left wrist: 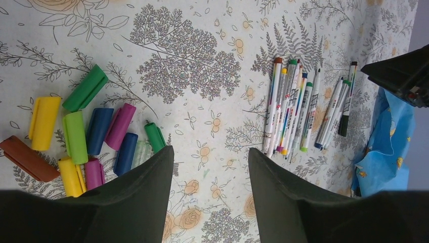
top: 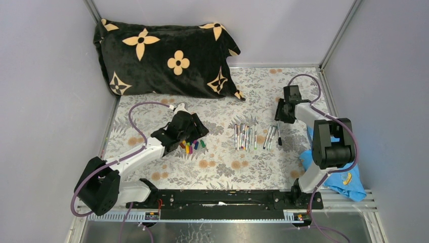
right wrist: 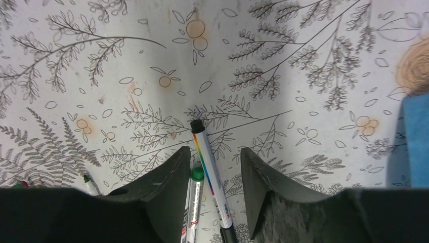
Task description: Open the pen caps
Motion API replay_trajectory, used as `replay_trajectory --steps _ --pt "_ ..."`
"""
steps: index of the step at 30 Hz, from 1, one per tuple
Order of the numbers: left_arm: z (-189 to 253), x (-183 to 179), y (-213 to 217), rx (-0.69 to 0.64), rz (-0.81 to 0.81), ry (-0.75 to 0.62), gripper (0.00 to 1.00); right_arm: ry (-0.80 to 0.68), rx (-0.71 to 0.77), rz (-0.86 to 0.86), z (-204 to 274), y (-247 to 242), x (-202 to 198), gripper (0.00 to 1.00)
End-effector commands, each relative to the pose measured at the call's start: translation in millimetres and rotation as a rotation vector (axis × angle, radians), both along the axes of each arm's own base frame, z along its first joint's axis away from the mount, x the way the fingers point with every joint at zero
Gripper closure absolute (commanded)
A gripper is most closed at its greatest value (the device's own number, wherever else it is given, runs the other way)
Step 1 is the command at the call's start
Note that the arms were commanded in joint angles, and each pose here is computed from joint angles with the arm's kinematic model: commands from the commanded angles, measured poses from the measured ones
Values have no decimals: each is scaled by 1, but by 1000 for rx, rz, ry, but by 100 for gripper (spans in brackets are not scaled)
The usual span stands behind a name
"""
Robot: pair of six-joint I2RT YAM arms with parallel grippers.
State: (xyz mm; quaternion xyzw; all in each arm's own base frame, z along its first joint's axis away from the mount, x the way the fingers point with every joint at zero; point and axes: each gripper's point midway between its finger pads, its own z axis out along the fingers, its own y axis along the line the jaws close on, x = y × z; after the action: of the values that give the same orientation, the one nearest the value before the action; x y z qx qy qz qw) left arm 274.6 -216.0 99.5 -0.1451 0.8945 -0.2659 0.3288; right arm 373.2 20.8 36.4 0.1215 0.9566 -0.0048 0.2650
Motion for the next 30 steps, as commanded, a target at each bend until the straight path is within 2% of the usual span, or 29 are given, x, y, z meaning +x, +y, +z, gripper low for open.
replay_trajectory --steps 1,12,20,22,24,30 --pt "2 5 -5 -24 3 -25 38 7 16 59 1 11 11 52" --pt "-1 6 -7 -27 2 -21 38 105 -23 43 -28 3 0 55" --pt "-5 6 -9 -39 1 -9 37 176 -69 -7 -45 -7 -25 79" --pt "-7 5 -11 -36 -5 2 37 175 -75 -22 -44 -9 -29 92" --pt "-9 4 -12 -34 -17 15 37 169 -77 -40 -41 -11 -31 100" --pt "-5 -5 -21 -73 -83 13 36 65 -66 -66 -11 -11 -31 100"
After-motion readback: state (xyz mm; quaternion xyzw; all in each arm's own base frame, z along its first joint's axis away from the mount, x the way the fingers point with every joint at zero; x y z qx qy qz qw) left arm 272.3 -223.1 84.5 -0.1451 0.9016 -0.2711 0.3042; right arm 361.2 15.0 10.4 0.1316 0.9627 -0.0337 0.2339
